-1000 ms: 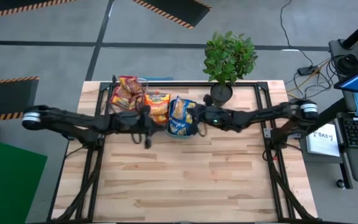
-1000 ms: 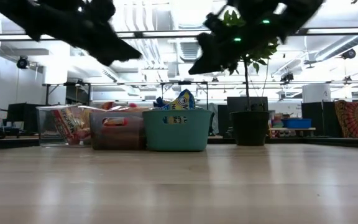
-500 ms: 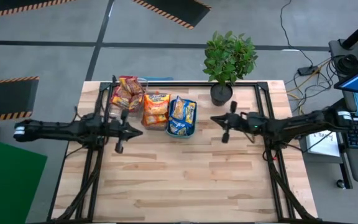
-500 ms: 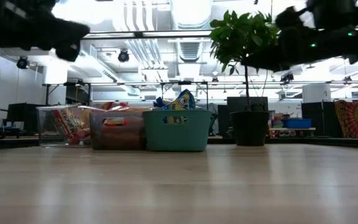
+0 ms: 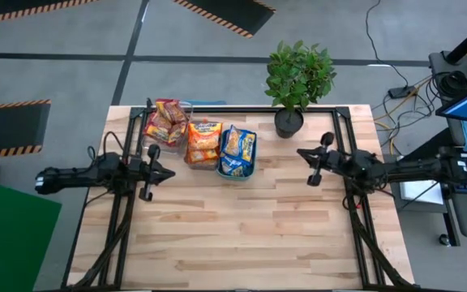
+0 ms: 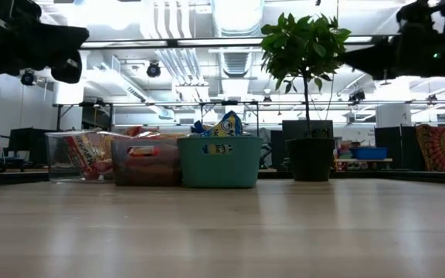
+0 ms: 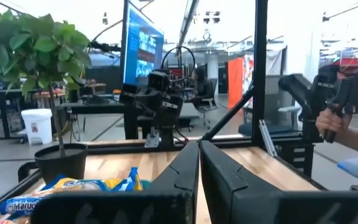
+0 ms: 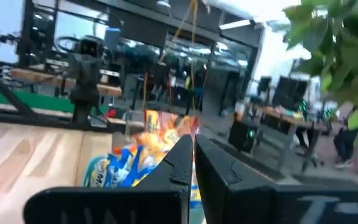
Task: Sort Maruchan noodles
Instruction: Return to Home Position
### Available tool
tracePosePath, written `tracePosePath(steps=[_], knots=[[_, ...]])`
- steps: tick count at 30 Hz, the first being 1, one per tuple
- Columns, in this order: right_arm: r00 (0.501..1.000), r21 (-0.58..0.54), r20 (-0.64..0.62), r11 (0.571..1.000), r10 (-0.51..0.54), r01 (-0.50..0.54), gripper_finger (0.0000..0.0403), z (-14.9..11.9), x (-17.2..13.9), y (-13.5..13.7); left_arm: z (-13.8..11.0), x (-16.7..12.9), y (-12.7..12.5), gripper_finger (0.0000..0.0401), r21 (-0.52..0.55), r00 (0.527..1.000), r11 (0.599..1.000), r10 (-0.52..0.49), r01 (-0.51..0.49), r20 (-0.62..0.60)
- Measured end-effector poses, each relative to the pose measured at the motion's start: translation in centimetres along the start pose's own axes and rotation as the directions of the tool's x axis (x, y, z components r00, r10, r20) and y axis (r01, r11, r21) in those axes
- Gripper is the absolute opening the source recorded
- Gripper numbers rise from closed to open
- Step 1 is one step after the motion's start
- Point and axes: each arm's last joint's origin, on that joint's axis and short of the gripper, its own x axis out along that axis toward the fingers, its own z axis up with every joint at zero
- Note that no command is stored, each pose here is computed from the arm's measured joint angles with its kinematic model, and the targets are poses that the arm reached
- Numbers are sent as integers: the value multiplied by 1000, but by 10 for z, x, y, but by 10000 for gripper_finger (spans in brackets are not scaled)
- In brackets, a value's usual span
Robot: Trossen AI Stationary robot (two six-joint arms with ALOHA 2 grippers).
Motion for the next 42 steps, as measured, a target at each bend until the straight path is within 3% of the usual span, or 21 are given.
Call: tracePosePath(steps=[10,16,32,42], knots=[[978,-16,201,999,52,-50,9,21,-14,-6,0,1,1,0,-44,1000,999,15,-15,-1],[977,88,212,996,14,-33,9,23,-17,-8,1,1,1,0,-44,1000,999,17,-17,4],[924,68,383,997,10,-39,9,39,-32,-14,0,2,1,0,-46,1000,999,17,-18,-13],[975,72,217,995,53,-70,9,23,-28,-9,0,2,1,0,-46,1000,999,18,-18,-14]])
